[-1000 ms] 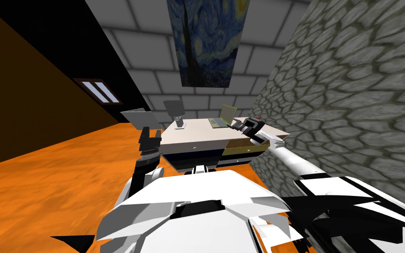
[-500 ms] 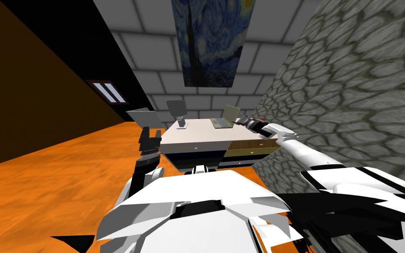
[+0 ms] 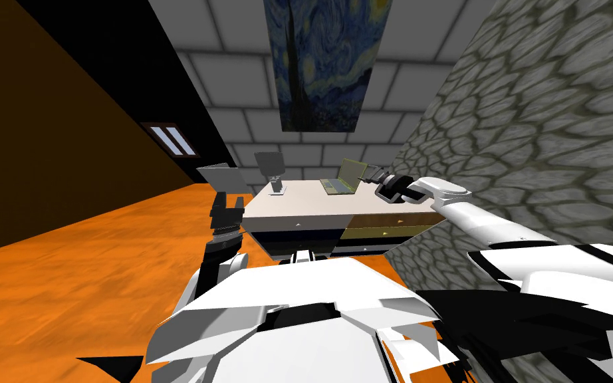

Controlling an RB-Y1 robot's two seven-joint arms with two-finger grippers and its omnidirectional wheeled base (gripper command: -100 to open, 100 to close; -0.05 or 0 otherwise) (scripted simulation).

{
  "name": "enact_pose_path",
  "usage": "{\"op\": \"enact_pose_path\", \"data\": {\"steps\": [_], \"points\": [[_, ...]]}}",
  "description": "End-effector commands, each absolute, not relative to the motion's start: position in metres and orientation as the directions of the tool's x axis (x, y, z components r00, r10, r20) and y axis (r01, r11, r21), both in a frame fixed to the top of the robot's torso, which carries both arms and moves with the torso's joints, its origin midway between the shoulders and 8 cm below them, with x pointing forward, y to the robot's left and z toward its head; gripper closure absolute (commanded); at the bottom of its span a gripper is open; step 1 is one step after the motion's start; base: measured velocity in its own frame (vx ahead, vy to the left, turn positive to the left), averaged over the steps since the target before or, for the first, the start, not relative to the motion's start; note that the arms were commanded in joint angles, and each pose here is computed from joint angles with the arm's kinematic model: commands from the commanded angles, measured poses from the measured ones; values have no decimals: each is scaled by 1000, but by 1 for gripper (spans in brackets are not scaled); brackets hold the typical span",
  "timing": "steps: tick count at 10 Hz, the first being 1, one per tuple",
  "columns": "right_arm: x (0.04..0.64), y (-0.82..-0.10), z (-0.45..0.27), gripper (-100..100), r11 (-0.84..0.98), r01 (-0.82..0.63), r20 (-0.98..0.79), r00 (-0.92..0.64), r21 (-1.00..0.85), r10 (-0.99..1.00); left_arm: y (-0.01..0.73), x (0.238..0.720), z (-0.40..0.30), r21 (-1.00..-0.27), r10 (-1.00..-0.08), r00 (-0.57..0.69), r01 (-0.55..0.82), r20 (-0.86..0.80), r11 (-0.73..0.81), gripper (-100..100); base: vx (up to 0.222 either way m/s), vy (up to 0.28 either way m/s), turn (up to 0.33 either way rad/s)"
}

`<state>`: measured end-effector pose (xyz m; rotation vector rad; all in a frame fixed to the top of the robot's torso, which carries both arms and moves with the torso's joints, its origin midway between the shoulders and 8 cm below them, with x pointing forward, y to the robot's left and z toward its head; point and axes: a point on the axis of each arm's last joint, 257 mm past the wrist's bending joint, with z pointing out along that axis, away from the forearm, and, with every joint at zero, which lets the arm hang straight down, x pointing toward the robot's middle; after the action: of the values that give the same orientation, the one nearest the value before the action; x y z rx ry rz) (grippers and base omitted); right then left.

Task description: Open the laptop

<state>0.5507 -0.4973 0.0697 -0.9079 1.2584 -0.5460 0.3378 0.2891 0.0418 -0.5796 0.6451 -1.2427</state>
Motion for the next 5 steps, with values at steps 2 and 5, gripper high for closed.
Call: {"op": "enact_pose_path", "data": {"steps": [2, 5], "points": [[551, -498, 71, 100, 552, -121, -563, 253, -825, -787, 289, 338, 42, -712, -973, 194, 665, -129, 227, 0, 0, 0, 0], [549, -493, 65, 100, 416, -125, -434, 252, -901, -865, 289, 338, 42, -712, -973, 193, 665, -129, 226, 0, 11, 75, -17]]}}
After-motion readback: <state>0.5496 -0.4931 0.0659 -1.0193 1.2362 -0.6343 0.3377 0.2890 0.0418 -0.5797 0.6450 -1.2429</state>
